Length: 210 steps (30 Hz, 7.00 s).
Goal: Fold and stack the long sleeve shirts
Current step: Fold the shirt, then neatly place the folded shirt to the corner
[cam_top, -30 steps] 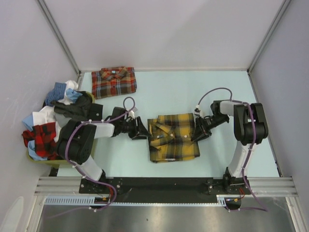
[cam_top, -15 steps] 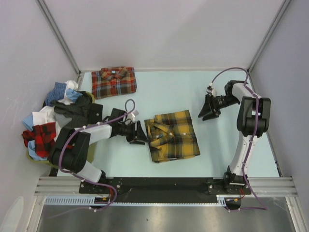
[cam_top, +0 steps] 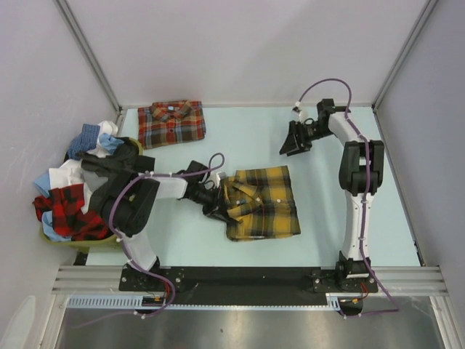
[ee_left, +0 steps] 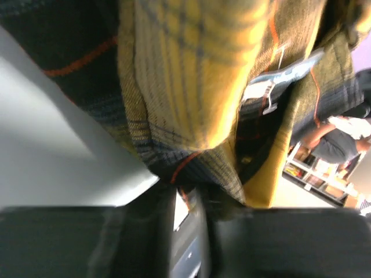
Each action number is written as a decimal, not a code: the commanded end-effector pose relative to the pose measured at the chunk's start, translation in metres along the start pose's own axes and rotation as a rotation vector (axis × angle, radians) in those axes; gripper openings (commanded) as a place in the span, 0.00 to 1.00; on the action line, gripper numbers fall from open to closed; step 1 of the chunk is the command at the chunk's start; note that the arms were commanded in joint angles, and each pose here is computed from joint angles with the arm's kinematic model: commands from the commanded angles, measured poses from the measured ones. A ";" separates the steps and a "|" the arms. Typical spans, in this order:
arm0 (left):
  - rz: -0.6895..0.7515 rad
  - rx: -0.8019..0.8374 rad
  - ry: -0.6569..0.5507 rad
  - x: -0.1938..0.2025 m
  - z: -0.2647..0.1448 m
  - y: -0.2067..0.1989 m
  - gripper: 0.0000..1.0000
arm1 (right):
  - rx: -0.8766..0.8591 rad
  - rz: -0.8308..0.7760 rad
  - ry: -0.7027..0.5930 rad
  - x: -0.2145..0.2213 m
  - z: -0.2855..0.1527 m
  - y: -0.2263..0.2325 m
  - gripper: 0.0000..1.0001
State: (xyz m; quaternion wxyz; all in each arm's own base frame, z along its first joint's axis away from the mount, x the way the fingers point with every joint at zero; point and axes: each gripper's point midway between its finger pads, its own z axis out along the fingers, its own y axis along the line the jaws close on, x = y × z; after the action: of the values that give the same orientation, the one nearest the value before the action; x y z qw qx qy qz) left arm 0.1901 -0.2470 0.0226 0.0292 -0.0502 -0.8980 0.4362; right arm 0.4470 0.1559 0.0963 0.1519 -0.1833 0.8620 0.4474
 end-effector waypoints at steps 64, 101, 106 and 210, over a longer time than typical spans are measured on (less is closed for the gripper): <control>0.574 0.029 -0.221 -0.219 -0.061 -0.044 0.13 | 0.113 -0.086 0.121 0.063 0.014 0.012 0.05; 0.048 -0.128 -0.518 -0.123 -0.106 0.024 0.62 | 0.051 -1.173 0.026 0.103 0.104 0.193 0.40; 0.043 -0.139 -0.514 -0.118 -0.113 0.028 0.62 | 0.028 -1.335 0.033 0.139 0.158 0.206 0.39; 0.668 -0.603 -1.132 -0.414 -0.369 -0.080 0.00 | 0.481 -0.754 -0.184 0.053 0.020 0.103 1.00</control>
State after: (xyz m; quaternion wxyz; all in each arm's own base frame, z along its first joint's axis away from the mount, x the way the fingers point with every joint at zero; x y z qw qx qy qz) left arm 0.6234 -0.0854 0.2034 -0.4764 -0.0941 -0.8612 0.1501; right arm 0.3526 0.2186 0.1176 0.3910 -0.4008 0.8107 0.1709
